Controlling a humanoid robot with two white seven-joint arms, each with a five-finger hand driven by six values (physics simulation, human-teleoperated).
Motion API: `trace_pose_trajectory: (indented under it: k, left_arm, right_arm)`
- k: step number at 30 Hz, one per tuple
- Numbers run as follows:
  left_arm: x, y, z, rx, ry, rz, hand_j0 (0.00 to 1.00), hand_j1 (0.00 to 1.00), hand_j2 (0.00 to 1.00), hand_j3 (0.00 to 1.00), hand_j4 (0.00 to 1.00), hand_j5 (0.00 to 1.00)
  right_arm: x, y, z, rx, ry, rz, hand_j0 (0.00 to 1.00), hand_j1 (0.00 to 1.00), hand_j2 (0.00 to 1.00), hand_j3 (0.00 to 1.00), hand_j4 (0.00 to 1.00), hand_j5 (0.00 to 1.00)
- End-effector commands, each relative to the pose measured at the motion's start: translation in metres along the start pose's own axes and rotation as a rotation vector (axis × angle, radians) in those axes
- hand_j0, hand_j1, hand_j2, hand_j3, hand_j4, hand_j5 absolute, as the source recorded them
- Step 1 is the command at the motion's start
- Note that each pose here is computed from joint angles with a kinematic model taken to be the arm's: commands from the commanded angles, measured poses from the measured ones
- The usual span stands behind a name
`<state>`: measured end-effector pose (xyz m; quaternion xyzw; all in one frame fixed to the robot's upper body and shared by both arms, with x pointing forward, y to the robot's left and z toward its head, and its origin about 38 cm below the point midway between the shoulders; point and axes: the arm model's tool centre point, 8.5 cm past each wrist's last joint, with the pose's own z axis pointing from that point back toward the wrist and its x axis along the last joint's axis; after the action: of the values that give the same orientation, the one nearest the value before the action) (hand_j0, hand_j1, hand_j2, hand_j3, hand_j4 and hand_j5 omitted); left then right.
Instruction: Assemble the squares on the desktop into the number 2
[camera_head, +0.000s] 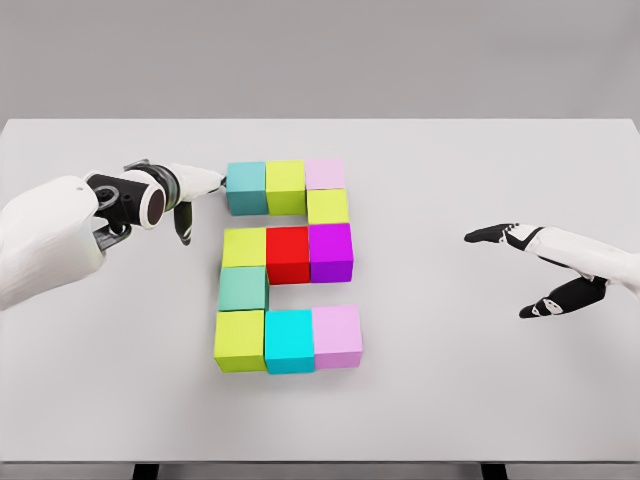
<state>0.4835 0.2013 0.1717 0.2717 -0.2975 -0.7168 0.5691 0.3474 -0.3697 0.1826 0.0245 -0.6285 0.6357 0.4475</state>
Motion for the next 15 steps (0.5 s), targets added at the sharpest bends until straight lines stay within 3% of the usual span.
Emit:
trace_pose_trajectory:
  k: [1, 15]
  left_arm:
    - [-0.0004, 0.0006, 0.0002, 0.004, 0.001, -0.004, 1.00, 1.00, 1.00, 1.00, 1.00, 1.00]
    - [-0.0090, 0.0026, 0.0022, 0.009, 0.015, 0.005, 1.00, 1.00, 1.00, 1.00, 1.00, 1.00]
  right_arm:
    - [0.0002, -0.0009, 0.0004, -0.005, -0.001, -0.006, 1.00, 1.00, 1.00, 1.00, 1.00, 1.00]
    - [0.0002, -0.0011, 0.0008, -0.004, 0.000, -0.005, 1.00, 1.00, 1.00, 1.00, 1.00, 1.00]
